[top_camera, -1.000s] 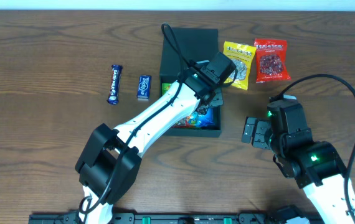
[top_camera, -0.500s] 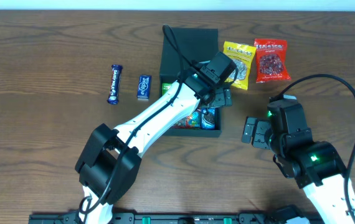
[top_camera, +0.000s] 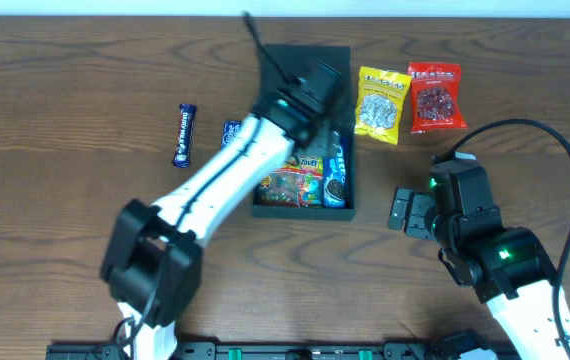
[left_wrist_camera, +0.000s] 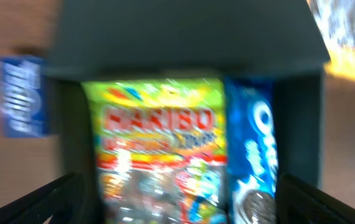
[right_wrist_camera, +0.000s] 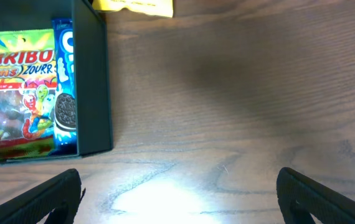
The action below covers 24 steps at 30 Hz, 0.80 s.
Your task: Pack container
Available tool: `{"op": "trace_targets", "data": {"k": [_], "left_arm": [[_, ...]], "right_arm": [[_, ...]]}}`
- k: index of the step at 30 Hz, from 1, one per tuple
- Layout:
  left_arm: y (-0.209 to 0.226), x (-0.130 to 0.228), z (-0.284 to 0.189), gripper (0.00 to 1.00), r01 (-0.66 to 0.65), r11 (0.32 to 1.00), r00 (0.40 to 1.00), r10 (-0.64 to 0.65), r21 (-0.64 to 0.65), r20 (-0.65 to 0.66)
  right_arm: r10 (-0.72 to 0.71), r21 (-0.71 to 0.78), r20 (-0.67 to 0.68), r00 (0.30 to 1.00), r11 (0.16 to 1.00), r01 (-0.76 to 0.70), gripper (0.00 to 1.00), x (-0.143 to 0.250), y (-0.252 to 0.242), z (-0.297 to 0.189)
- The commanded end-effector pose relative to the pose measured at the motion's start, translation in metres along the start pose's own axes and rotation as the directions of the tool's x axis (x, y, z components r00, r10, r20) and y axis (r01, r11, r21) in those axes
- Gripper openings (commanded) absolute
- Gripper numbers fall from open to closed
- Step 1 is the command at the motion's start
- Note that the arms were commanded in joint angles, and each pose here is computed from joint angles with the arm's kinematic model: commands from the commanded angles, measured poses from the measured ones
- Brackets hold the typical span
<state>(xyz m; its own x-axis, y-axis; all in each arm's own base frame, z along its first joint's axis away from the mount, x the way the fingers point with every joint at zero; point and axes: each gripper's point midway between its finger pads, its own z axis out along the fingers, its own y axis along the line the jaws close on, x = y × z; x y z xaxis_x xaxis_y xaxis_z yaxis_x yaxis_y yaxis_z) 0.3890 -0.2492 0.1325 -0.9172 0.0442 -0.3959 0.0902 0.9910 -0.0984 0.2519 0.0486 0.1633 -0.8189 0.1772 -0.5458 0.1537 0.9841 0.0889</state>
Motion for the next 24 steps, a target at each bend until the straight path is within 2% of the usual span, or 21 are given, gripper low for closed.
{"op": "trace_targets", "data": {"k": [1,7,13,19,24], "left_arm": [[0.029,-0.032,-0.034,0.97,0.013,1.0,0.995,-0.012,-0.017,0.101],[0.085,-0.048,-0.051,0.95,0.079,0.995,0.99,-0.07,-0.068,0.121],[0.127,-0.053,-0.05,0.95,0.169,0.983,0.982,-0.162,-0.07,0.097],[0.174,-0.056,-0.051,0.95,0.276,0.958,0.96,-0.27,-0.074,0.08],[0.191,-0.049,-0.052,0.95,0.286,0.954,0.958,-0.282,-0.093,0.053]], "right_arm": [[0.018,0.01,0.005,1.0,1.0,-0.018,0.99,0.0,-0.002,0.001],[0.022,-0.085,-0.006,1.0,0.996,-0.023,0.99,-0.001,0.015,0.0],[0.025,-0.066,0.014,1.0,0.998,-0.024,0.99,-0.008,0.014,0.006],[0.062,-0.111,0.178,0.982,0.993,-0.043,0.99,-0.06,0.03,0.021],[0.084,-0.087,0.229,0.97,0.994,-0.066,0.99,-0.089,0.019,0.034]]}}
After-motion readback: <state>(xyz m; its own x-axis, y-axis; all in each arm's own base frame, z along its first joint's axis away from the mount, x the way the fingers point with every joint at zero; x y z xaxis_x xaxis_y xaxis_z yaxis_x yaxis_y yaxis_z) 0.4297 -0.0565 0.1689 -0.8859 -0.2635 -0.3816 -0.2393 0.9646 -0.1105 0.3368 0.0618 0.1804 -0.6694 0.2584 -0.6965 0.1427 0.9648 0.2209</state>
